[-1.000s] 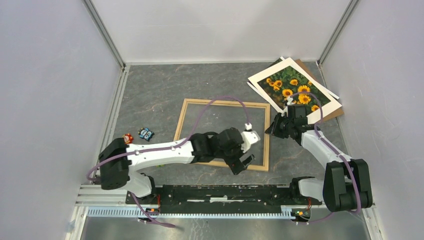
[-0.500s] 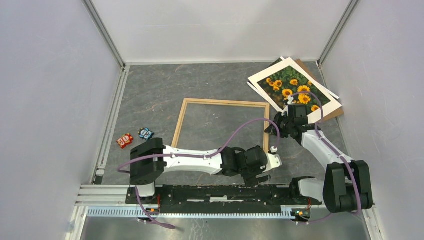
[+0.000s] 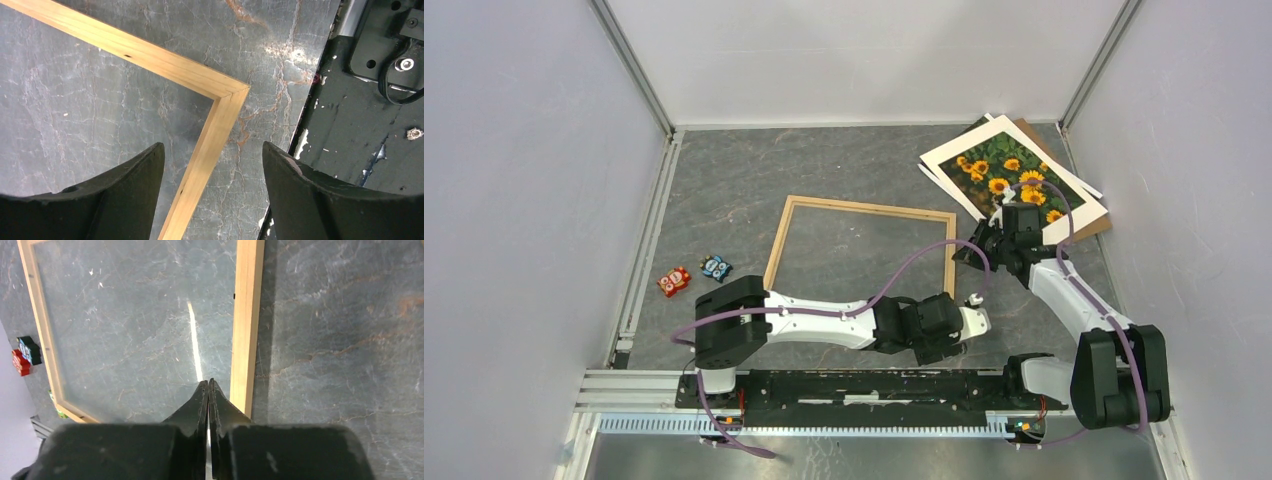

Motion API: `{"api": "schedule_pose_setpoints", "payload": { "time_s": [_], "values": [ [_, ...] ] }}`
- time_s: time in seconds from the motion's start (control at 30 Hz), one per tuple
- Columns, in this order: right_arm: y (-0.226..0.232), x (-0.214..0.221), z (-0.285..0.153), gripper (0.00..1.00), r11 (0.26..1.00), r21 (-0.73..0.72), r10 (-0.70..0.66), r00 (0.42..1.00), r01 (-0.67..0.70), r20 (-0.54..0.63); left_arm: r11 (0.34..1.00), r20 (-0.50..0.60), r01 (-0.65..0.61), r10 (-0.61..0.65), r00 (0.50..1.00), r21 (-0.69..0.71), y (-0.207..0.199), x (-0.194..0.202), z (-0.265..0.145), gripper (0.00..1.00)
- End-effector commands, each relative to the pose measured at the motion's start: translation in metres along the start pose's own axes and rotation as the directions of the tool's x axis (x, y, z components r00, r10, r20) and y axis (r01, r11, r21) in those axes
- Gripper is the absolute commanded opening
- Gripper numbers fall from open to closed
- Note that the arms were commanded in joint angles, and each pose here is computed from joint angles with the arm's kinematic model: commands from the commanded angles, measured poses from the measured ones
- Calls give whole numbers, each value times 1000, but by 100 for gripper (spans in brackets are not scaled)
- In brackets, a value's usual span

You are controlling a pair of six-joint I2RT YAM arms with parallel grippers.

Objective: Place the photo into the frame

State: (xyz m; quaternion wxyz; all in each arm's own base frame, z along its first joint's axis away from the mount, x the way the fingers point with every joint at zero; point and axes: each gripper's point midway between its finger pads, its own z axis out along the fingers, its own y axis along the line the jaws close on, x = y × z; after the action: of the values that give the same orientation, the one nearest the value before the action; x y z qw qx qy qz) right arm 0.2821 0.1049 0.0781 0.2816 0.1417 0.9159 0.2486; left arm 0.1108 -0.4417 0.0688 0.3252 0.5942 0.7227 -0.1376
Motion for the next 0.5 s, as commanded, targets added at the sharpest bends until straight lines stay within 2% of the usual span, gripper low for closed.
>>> {"api": "schedule_pose_setpoints", "payload": {
  "time_s": [0.0, 0.17, 0.3, 0.37, 0.43, 0.47],
  "values": [
    [33, -34, -13, 0, 996, -93, -2, 995, 11, 96, 998, 60, -59, 61, 996, -33, 6, -18, 7, 78],
    [33, -35, -13, 0, 996, -91, -12, 995, 21, 98, 998, 42, -58, 60, 997, -32, 8, -14, 12, 78],
    [27, -37, -12, 2, 986, -70, -142, 984, 149, 104, 994, 80, 102, -104, 991, 34, 15, -22, -7, 83],
    [21, -35, -11, 12, 968, -50, -241, 968, 245, 75, 973, 120, 210, -220, 968, 93, 21, -28, -28, 90],
    [15, -30, -10, 35, 940, -44, -336, 940, 339, 55, 942, 162, 301, -323, 932, 147, 33, -34, -54, 97],
    [13, -27, -10, 41, 928, -42, -369, 928, 371, 45, 924, 178, 337, -367, 913, 178, 40, -34, -67, 99]
  ]
}}
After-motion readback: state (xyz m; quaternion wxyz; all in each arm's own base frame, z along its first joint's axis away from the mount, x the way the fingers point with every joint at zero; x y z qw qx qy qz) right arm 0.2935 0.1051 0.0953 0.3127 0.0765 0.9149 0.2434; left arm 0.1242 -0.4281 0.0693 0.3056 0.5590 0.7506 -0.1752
